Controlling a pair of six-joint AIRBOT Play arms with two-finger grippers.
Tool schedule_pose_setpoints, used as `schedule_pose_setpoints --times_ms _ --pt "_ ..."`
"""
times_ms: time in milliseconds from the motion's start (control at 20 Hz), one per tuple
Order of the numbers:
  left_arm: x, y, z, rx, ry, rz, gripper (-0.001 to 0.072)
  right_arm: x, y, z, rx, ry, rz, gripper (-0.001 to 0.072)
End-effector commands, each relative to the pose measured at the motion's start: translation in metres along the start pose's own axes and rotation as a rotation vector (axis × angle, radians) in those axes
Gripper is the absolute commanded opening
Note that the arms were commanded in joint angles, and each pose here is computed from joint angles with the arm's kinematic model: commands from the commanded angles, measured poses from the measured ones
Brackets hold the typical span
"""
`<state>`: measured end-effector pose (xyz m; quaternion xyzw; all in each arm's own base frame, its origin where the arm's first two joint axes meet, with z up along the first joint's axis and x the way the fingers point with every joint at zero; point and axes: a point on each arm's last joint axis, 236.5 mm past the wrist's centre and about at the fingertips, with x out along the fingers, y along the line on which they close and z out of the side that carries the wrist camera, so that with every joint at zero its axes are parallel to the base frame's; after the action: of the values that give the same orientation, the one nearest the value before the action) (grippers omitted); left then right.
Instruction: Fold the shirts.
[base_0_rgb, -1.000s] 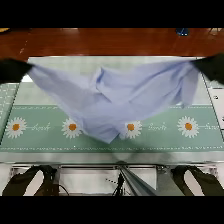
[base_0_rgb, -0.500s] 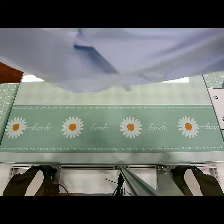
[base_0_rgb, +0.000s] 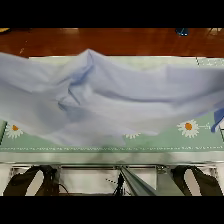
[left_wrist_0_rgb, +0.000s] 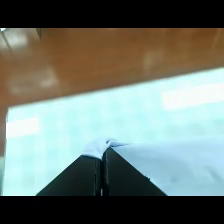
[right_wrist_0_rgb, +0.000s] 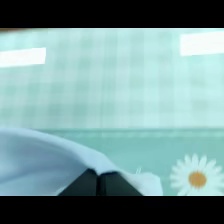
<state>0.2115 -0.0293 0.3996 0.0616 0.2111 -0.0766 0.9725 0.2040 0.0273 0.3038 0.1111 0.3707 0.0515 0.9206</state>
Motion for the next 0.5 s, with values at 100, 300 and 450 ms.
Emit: schedule_pose_setpoints --times_ms 100,300,450 --pt "0.083 -0.005 -0.079 -0.081 0.328 -0.143 0.0018 0.074 -0.011 -0.076 0.138 0.330 0.121 0.0019" --pt "0.178 -0.014 -0.121 -0.181 0.415 -0.290 0.0019 0.155 -0.019 -0.090 0.331 0.436 0.257 0.0019" --pt "0.237 -0.018 -0.147 -0.253 0.487 -0.336 0.0019 0.209 -0.030 -0.076 0.475 0.469 0.327 0.0019"
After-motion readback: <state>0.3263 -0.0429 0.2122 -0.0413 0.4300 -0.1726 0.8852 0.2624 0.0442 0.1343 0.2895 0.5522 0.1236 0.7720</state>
